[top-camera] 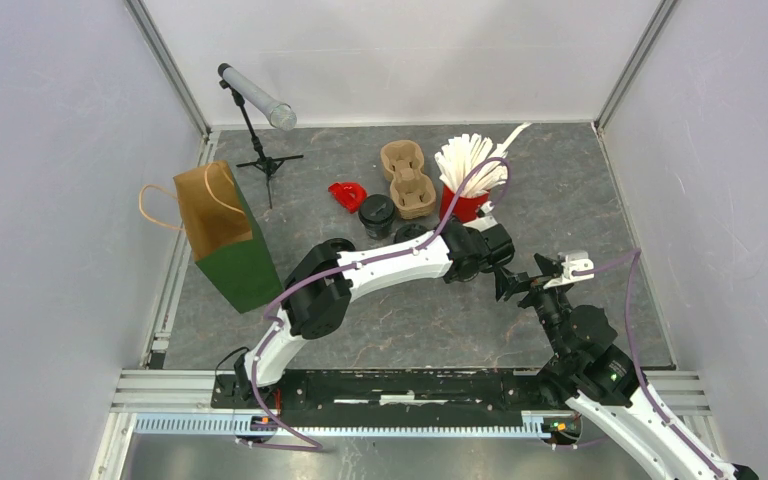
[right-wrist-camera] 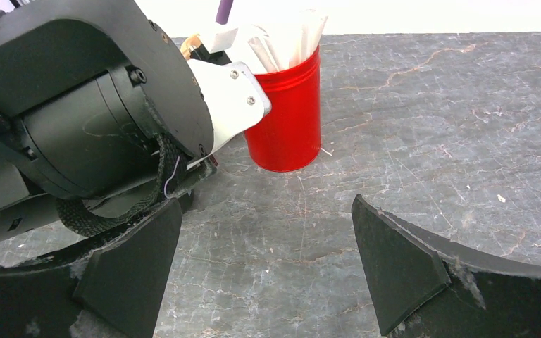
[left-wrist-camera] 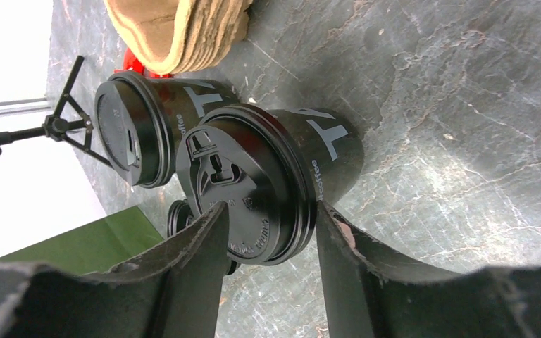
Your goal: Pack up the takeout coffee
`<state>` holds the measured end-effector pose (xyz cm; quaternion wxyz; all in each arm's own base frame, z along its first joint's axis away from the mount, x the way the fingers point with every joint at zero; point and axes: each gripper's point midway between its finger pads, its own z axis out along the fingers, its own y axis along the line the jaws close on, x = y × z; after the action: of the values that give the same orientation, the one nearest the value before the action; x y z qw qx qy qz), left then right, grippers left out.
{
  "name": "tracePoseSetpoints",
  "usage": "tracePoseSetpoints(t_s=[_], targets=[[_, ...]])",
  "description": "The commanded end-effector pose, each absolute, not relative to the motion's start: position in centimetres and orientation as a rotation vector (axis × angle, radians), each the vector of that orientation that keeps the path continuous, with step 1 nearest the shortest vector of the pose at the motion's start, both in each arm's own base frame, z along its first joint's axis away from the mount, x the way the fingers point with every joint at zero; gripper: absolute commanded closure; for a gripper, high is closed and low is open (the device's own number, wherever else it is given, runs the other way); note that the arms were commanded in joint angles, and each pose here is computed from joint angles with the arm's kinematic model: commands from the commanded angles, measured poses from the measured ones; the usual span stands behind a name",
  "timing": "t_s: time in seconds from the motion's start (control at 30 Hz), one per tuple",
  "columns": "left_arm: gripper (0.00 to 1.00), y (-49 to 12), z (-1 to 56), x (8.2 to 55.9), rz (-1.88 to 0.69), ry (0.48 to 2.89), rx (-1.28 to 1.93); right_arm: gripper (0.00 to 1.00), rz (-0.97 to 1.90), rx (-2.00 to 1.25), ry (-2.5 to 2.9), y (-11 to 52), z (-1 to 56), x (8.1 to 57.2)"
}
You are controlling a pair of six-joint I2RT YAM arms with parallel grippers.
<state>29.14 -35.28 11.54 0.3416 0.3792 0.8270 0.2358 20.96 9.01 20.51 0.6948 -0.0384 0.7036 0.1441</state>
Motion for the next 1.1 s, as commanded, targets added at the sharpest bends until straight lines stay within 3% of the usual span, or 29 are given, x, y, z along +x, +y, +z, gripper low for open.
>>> tracePoseSetpoints(t_s=[0.0, 0.3, 0.5, 0.77, 1.07], targets=[[0.42, -36.9, 14.0, 28.9, 0.491, 2.153, 0.947, 0.02, 0.328, -0.059, 1.517, 8.5, 22.8, 20.8], [0.27, -38.6, 18.9, 28.3, 0.245, 2.151, 0.867, 0.02, 0.351, -0.086, 1.538, 9.2, 22.3, 20.8], [0.00, -36.1, 25.2, 29.0, 0.223, 2.104, 0.667, 0.02, 0.404, -0.133, 1.560, 10.9, 21.0, 21.0], [0.00, -26.9, 31.9, 28.1, 0.076, 2.161, 0.402, 0.02, 0.294, -0.178, 1.717, 11.6, 16.0, 22.4], [0.04, -15.9, 34.3, 23.7, -0.063, 2.161, 0.216, 0.05, 0.524, -0.352, 1.735, 17.7, 19.6, 22.6]])
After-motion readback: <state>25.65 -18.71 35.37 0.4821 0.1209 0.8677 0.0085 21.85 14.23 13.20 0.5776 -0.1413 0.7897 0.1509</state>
